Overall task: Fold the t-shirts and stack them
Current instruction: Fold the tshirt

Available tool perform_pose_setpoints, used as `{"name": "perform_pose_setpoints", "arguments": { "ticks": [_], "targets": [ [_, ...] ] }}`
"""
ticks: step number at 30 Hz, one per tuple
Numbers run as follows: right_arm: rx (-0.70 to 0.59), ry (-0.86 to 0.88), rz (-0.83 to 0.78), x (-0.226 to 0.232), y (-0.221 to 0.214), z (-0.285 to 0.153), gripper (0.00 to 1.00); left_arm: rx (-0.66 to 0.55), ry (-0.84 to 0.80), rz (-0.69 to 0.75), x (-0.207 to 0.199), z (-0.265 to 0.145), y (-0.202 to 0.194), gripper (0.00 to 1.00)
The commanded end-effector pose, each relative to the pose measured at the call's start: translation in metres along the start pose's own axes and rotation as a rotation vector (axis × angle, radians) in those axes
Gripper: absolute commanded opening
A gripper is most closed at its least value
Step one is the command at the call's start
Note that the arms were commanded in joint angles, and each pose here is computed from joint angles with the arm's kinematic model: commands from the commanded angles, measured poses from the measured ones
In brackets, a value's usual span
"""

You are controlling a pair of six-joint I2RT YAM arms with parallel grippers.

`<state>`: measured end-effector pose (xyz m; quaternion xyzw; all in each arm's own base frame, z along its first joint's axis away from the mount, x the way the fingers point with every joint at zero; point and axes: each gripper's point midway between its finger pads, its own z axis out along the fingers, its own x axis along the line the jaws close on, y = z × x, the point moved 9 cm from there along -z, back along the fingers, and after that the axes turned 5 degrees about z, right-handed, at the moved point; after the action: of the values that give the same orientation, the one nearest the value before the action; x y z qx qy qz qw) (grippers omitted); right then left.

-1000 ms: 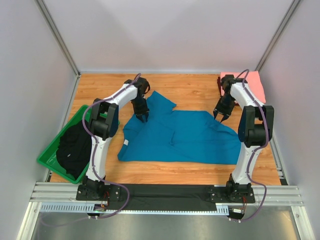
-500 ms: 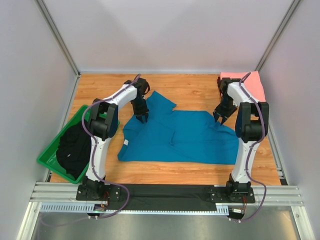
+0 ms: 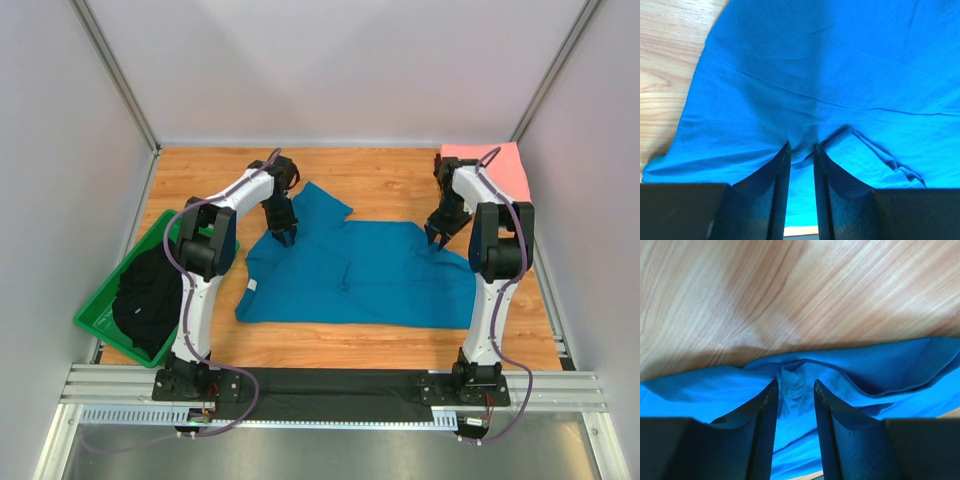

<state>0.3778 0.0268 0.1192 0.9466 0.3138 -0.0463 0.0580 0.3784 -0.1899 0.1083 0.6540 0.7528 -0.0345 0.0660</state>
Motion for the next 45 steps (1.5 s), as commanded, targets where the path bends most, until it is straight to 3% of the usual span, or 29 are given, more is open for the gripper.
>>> {"name": "perform_pose_setpoints", "arguments": {
  "ticks": [1,3,4,5,6,11,17,29,37,41,45],
  "targets": [
    [-0.038,0.006,0.029,0.009,0.006,0.002,0.34,-0.027,-0.021,0.010,-0.002,-0.013,-0.002,0.32],
    [-0.048,0.000,0.030,0.009,0.007,0.002,0.25,-0.028,-0.023,0.008,-0.003,-0.013,-0.001,0.32],
    [-0.051,-0.009,0.032,0.006,0.008,0.001,0.10,-0.023,-0.019,0.009,-0.002,-0.012,-0.002,0.32],
    [-0.073,-0.031,0.031,0.003,0.012,-0.003,0.03,-0.029,-0.019,0.010,-0.002,-0.014,-0.002,0.32],
    [-0.092,-0.044,0.030,-0.001,0.014,-0.009,0.00,-0.030,-0.014,0.009,-0.002,-0.014,-0.002,0.32],
    [-0.198,-0.033,0.064,-0.026,0.047,-0.038,0.00,-0.031,0.055,-0.007,0.004,-0.011,0.000,0.31],
    [-0.216,0.016,0.005,-0.031,0.064,-0.040,0.00,-0.034,0.054,-0.023,0.003,-0.015,0.000,0.32],
    [-0.322,0.078,-0.024,-0.026,0.080,-0.052,0.00,-0.307,-0.059,-0.025,-0.003,-0.073,0.055,0.39],
    [-0.327,0.120,-0.059,-0.019,0.085,-0.064,0.00,-0.376,-0.100,0.149,-0.010,-0.051,0.099,0.48],
    [-0.294,0.198,-0.126,-0.016,0.079,-0.060,0.00,-0.403,-0.134,0.185,-0.012,-0.030,0.114,0.49],
    [-0.284,0.165,-0.147,-0.020,0.077,-0.053,0.00,-0.450,-0.186,0.179,-0.013,-0.019,0.130,0.50]
  ]
}}
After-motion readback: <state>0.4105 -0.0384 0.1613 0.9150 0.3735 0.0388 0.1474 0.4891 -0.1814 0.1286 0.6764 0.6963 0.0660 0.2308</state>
